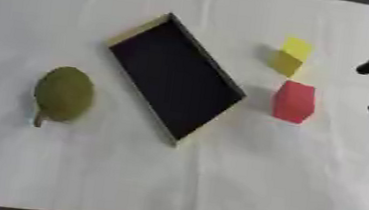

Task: Pick up objects on the table and place them in the box.

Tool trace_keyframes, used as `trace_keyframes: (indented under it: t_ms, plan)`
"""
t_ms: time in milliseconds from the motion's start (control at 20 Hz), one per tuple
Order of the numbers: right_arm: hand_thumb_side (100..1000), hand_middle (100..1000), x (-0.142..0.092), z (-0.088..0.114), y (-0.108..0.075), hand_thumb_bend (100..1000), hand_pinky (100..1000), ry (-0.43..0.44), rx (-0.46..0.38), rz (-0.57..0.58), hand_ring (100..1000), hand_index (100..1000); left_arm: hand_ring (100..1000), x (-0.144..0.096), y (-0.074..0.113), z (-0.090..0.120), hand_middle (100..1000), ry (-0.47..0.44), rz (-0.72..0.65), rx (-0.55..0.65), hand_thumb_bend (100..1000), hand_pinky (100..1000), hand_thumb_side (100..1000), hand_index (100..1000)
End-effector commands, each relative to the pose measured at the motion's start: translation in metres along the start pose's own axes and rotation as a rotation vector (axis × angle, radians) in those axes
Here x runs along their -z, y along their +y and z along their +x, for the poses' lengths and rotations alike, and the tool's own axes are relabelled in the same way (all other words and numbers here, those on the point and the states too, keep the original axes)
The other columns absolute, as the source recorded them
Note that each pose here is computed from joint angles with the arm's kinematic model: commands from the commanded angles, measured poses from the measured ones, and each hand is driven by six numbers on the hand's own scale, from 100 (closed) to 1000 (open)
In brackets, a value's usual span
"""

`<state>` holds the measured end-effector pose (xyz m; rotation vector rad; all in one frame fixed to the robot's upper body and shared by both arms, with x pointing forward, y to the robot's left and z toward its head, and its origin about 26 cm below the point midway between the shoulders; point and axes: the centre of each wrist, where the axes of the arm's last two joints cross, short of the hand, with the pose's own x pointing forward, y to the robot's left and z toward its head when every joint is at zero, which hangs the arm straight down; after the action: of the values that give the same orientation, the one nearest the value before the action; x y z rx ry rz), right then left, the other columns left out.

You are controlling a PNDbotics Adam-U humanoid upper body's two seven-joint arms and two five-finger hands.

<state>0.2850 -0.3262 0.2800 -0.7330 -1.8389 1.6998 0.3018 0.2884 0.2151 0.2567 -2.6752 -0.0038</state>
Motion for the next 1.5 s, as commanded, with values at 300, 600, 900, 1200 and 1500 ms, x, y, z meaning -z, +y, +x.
trace_keyframes:
  t_ms: [300,600,900,1200,1500]
  plan:
    - [618,774,0.010,0.009,-0.014,100,935,0.019,0.033,0.067,835,869,721,0.006,0.000,0.006,760,-0.024,-0.024,-0.006,218,716,516,814]
    - [704,790,0.017,0.013,-0.016,100,941,0.046,0.045,0.101,845,877,721,0.005,-0.001,0.006,761,-0.017,-0.029,-0.010,215,716,519,813]
    - [748,803,0.023,0.017,-0.016,100,949,0.075,0.041,0.141,858,884,722,0.005,-0.001,0.006,761,-0.016,-0.032,-0.015,207,716,518,813]
    - [661,804,0.027,0.020,-0.015,100,949,0.084,0.034,0.159,861,883,722,0.005,-0.002,0.005,762,-0.014,-0.031,-0.017,211,716,520,813]
    - [459,795,0.031,0.018,-0.014,100,959,0.117,0.035,0.157,865,851,723,0.005,-0.002,0.005,763,-0.013,-0.031,-0.020,207,716,522,813]
